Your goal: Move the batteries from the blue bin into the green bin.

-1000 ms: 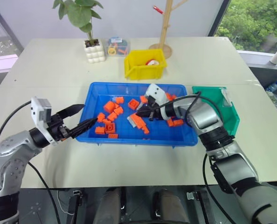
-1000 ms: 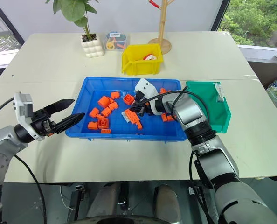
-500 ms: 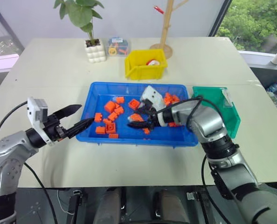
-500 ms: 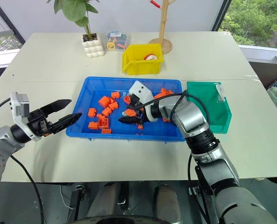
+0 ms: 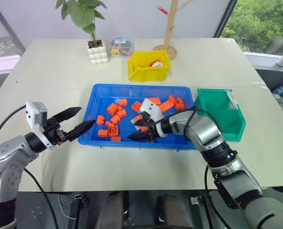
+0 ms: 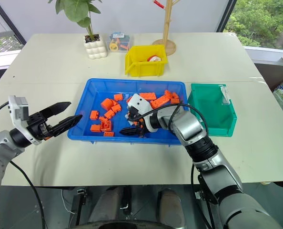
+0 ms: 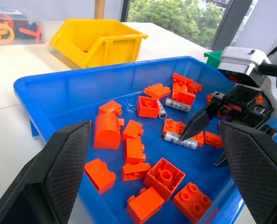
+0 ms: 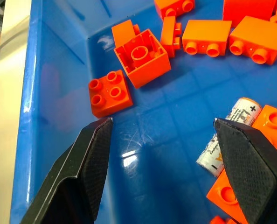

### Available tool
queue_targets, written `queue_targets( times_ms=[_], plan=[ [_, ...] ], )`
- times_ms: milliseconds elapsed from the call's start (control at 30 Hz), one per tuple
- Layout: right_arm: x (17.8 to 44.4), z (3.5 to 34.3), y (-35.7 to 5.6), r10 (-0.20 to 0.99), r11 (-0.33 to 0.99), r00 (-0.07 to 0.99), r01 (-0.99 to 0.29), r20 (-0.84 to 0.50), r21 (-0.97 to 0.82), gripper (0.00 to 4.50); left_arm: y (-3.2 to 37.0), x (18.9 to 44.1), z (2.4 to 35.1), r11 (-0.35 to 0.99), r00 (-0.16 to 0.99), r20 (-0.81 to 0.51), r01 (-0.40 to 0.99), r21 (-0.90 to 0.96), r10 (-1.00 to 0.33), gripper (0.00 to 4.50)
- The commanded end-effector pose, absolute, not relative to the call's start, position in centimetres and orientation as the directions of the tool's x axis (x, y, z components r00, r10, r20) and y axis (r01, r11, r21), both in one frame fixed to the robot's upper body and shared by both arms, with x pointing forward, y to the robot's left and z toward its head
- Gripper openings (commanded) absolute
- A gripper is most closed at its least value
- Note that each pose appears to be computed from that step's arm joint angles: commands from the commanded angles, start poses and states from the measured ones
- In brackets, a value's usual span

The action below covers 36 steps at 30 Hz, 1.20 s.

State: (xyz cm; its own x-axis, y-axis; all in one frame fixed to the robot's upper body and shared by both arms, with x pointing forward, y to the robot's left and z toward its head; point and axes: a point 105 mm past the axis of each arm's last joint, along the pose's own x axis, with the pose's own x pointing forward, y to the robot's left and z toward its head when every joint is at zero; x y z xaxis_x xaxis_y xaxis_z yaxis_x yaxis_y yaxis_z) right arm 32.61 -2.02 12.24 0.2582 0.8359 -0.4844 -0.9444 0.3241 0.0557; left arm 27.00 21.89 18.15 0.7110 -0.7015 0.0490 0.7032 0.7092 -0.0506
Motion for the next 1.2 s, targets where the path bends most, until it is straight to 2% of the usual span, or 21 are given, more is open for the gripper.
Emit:
queue_targets(
  times_ms=[33,200,433,600,733,933,1100,1200],
  plan=[
    [33.5,12.3,-2.6,0.819,0.346,0.289,-0.938,-0.495,0.025,3.53,21.9,26.5,19.3,0.71,0.708,0.083,0.704,-0.009,-0.702,4.5],
    [33.6,13.2,-2.4,0.834,0.347,0.294,-0.937,-0.467,0.03,3.53,21.6,26.5,19.0,0.706,0.705,0.082,0.708,-0.014,-0.705,4.5],
    [33.8,12.5,-2.8,0.821,0.366,0.309,-0.93,-0.48,0.027,3.53,21.3,26.6,19.0,0.699,0.697,0.084,0.715,-0.019,-0.712,4.5],
    [34.7,14.5,-2.6,0.831,0.403,0.362,-0.915,-0.422,0.011,3.53,21.4,26.4,18.8,0.699,0.699,0.075,0.715,-0.023,-0.712,4.5],
    [34.3,15.1,-1.9,0.849,0.382,0.344,-0.924,-0.402,0.017,3.53,21.4,26.7,18.8,0.696,0.695,0.072,0.718,-0.022,-0.715,4.5],
    [34.2,14.5,-1.8,0.848,0.391,0.346,-0.92,-0.401,0.033,3.53,21.2,26.8,18.8,0.692,0.692,0.074,0.722,-0.023,-0.719,4.5],
    [35.2,13.2,-2.3,0.819,0.427,0.38,-0.904,-0.43,0.015,3.53,21.0,26.7,18.7,0.69,0.69,0.077,0.723,-0.027,-0.72,4.5],
    [35.9,13.8,-2.6,0.814,0.446,0.407,-0.895,-0.415,-0.003,3.53,20.9,26.6,18.6,0.69,0.69,0.078,0.723,-0.03,-0.72,4.5]
  ],
)
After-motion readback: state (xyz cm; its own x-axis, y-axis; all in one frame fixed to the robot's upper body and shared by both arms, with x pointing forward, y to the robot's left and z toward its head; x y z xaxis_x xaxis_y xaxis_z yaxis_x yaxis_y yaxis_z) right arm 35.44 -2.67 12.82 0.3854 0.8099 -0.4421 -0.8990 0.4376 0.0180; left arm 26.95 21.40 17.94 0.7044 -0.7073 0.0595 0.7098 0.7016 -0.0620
